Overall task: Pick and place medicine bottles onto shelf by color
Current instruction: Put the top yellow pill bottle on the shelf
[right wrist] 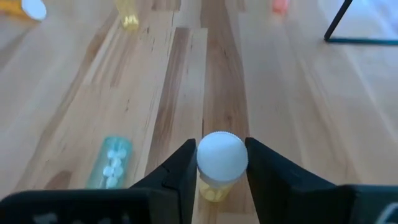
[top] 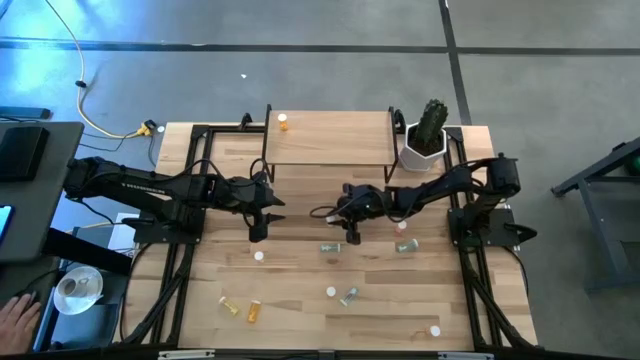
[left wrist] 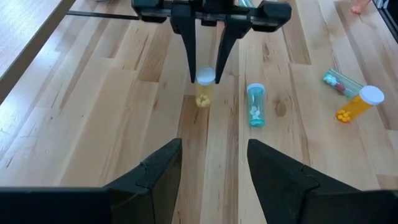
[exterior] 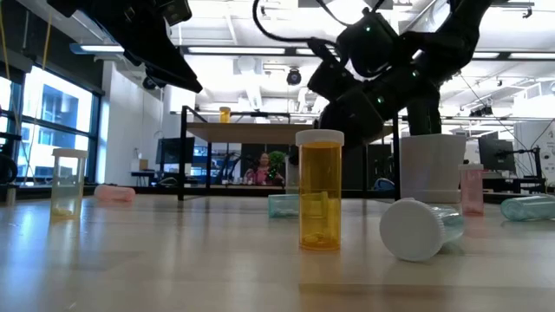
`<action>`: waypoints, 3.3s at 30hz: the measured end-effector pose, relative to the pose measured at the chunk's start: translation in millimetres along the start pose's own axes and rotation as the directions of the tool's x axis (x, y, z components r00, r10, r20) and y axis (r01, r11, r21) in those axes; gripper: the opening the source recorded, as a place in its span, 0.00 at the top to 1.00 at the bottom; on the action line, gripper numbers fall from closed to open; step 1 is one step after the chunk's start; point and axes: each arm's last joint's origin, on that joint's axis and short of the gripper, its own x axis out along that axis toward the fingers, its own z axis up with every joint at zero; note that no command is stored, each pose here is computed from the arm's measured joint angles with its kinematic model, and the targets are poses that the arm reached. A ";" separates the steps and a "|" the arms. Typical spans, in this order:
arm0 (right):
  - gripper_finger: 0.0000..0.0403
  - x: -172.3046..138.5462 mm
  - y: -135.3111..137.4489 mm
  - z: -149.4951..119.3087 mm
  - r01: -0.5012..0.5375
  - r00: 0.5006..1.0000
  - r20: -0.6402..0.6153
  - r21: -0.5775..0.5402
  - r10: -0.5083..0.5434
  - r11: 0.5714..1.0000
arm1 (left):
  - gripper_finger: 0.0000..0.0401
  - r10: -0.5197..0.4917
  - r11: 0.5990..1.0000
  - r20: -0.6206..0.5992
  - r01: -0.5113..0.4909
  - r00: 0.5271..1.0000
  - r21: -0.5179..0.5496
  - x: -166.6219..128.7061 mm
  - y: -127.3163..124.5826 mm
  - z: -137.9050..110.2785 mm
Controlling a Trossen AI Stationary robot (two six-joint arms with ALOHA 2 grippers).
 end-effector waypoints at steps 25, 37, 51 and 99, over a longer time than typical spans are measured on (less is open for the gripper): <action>0.74 -55.3 -75.4 151.2 0.189 0.975 0.139 -0.102 -0.174 0.977 | 0.57 0.075 0.997 0.001 -0.075 0.997 0.002 -0.1 2.2 -0.4; 0.74 -105.3 -139.1 191.2 0.354 0.921 0.185 -0.036 -0.342 0.935 | 0.57 0.075 0.997 0.001 -0.075 0.997 0.001 -0.1 2.2 -0.4; 0.74 -119.5 -187.2 202.4 0.442 0.872 0.211 0.047 -0.442 0.896 | 0.57 0.074 0.997 0.005 -0.074 0.997 0.001 -0.1 2.2 0.0; 0.74 -26.2 -219.6 145.7 0.352 0.935 -0.087 0.132 -0.343 0.927 | 0.57 0.074 0.997 0.001 -0.074 0.997 0.001 0.0 2.1 -0.4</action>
